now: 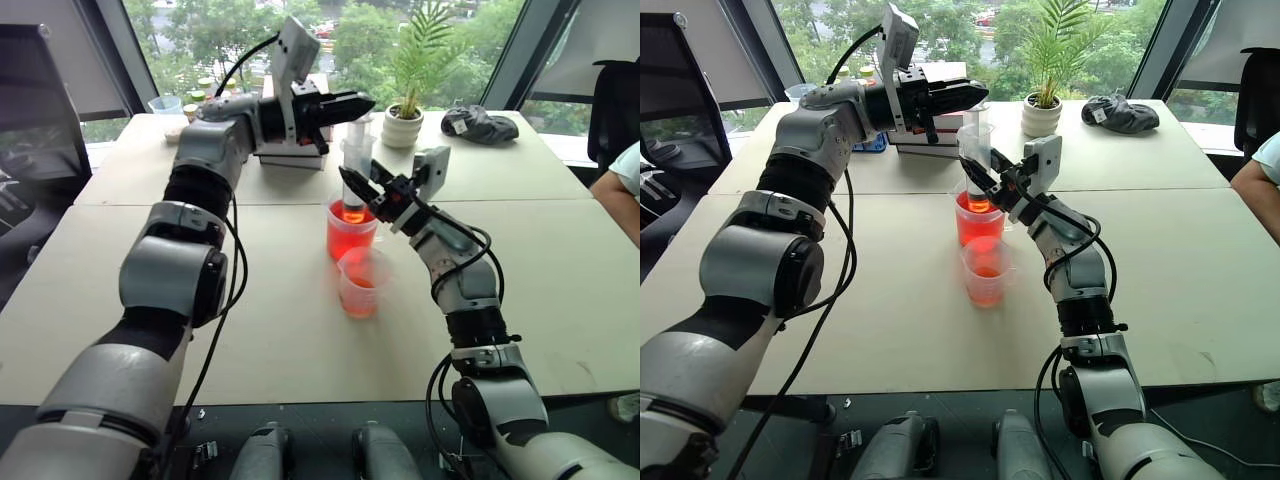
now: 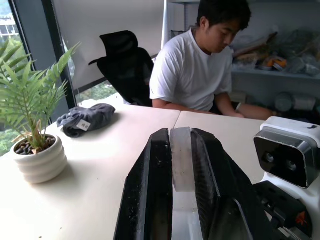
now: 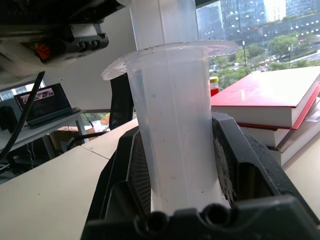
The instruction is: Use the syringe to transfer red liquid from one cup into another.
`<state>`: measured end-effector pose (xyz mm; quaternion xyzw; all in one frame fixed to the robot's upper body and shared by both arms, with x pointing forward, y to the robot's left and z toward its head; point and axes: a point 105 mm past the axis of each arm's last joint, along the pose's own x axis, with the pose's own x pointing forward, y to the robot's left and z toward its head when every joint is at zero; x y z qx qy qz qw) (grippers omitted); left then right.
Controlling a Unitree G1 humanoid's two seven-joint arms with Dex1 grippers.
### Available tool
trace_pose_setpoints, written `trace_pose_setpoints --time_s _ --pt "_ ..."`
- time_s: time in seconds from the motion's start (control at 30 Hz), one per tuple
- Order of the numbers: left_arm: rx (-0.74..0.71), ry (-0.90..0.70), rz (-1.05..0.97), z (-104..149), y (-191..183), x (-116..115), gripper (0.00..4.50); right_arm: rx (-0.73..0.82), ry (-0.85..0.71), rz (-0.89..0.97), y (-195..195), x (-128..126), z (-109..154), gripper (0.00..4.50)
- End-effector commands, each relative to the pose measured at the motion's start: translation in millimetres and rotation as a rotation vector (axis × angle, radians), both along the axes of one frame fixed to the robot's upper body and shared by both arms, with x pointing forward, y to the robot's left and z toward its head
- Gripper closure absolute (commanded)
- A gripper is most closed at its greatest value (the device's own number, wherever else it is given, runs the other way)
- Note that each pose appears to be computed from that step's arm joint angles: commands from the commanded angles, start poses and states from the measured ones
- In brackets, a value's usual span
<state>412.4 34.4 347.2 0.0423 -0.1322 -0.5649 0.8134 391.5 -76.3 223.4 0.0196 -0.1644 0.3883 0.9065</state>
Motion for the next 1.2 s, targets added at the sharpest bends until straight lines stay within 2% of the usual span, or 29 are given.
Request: trace_pose_setpoints --time_s 0.03,0.17,0.2,0.4,0.7,0.83,0.97,1.07,1.2 --pt "-0.070 -0.163 0.012 51 9 -15 2.25 -0.014 -0.032 0.030 5 -6 6 3.13" --pt "-0.037 -0.166 0.005 42 13 -15 0.30 -0.009 -0.069 0.010 1 -5 21 3.13" --pt "-0.031 -0.169 0.002 40 15 -16 0.08 -0.007 -0.077 0.004 -1 -4 24 3.13" --pt "-0.019 -0.153 -0.016 33 25 -19 0.08 0.004 -0.105 -0.022 -8 -2 36 3.13" --pt "0.003 -0.086 -0.007 9 40 -21 0.08 0.042 -0.160 -0.056 -19 -7 63 3.13" --pt "0.006 -0.057 0.009 -1 43 -20 0.08 0.054 -0.199 -0.036 -19 -23 85 3.13" --pt "0.011 -0.033 0.009 -9 44 -21 0.08 0.079 -0.210 0.034 -19 -55 106 3.13" --pt "0.018 -0.018 -0.007 -13 43 -23 0.08 0.076 -0.161 0.104 -17 -78 99 3.13" --pt "0.037 0.005 -0.075 -18 39 -32 0.08 0.058 -0.079 0.126 -15 -94 69 3.13"
